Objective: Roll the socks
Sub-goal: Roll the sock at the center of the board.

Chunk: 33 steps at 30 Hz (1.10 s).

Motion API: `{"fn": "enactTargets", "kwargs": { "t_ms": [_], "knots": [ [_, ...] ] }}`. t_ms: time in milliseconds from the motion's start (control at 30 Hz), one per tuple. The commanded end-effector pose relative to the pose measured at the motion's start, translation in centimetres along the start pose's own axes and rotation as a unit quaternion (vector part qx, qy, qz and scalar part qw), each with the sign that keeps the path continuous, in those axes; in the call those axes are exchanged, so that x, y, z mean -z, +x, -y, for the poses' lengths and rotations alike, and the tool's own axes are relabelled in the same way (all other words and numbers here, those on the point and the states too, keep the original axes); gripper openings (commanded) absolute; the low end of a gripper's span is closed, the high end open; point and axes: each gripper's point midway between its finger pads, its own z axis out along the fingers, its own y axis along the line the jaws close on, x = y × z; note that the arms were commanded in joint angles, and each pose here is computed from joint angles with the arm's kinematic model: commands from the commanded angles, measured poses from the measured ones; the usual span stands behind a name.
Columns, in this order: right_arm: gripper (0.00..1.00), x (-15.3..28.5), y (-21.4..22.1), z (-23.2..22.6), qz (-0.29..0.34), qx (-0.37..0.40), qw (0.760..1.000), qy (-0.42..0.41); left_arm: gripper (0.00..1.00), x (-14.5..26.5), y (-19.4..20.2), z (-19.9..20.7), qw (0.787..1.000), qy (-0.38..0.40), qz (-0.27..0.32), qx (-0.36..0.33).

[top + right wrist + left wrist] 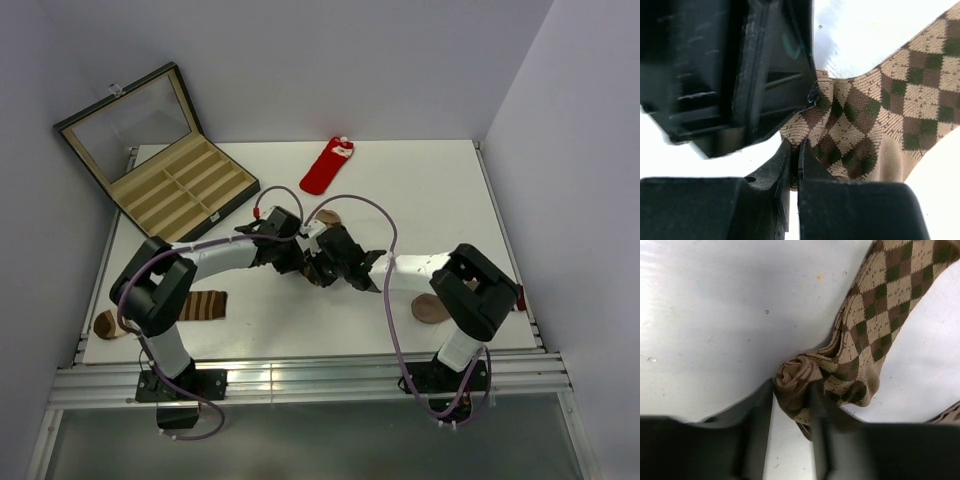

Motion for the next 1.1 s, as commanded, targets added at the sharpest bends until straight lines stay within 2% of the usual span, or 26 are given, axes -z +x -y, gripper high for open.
{"fn": "enactTargets", "kwargs": {
  "t_ms": [0, 67, 133, 233, 400, 633, 1000, 1067],
  "knots": [
    [0.0, -0.1, 2.4, -1.5, -0.064, -0.048, 0.993, -0.085, 0.42, 1.1, -0.5, -0.8, 1.0, -0.003, 0.02, -0.002],
    [0.0, 0.1, 2.0, -1.7, -0.075, -0.07, 0.989, -0.107, 0.62, 1.5, -1.0, -0.8, 0.999, 0.002, 0.031, 0.009],
    [0.0, 0.4, 1.4, -2.2, -0.085, -0.098, 0.981, -0.146, 0.72, 2.2, -1.5, -1.1, 0.999, 0.006, 0.045, 0.024],
    [0.0, 0.8, 0.7, -2.7, -0.095, -0.148, 0.965, -0.195, 0.79, 3.2, -2.0, -1.5, 0.997, 0.01, 0.061, 0.045],
    [0.0, 1.4, -0.1, -3.1, -0.091, -0.227, 0.932, -0.268, 0.8, 4.2, -1.9, -2.3, 0.995, 0.022, 0.074, 0.066],
    [0.0, 0.6, 0.8, -2.2, -0.107, -0.348, 0.875, -0.319, 0.78, 3.4, -0.4, -2.4, 0.995, 0.038, 0.044, 0.075],
    [0.0, -1.3, 3.2, 0.1, -0.137, -0.395, 0.866, -0.274, 0.68, 1.7, 1.1, -1.8, 0.997, 0.031, 0.016, 0.062],
    [0.0, -1.5, 3.5, 0.3, -0.139, -0.399, 0.866, -0.269, 0.62, 1.5, 1.3, -1.9, 0.998, 0.026, 0.012, 0.058]
  ]
}}
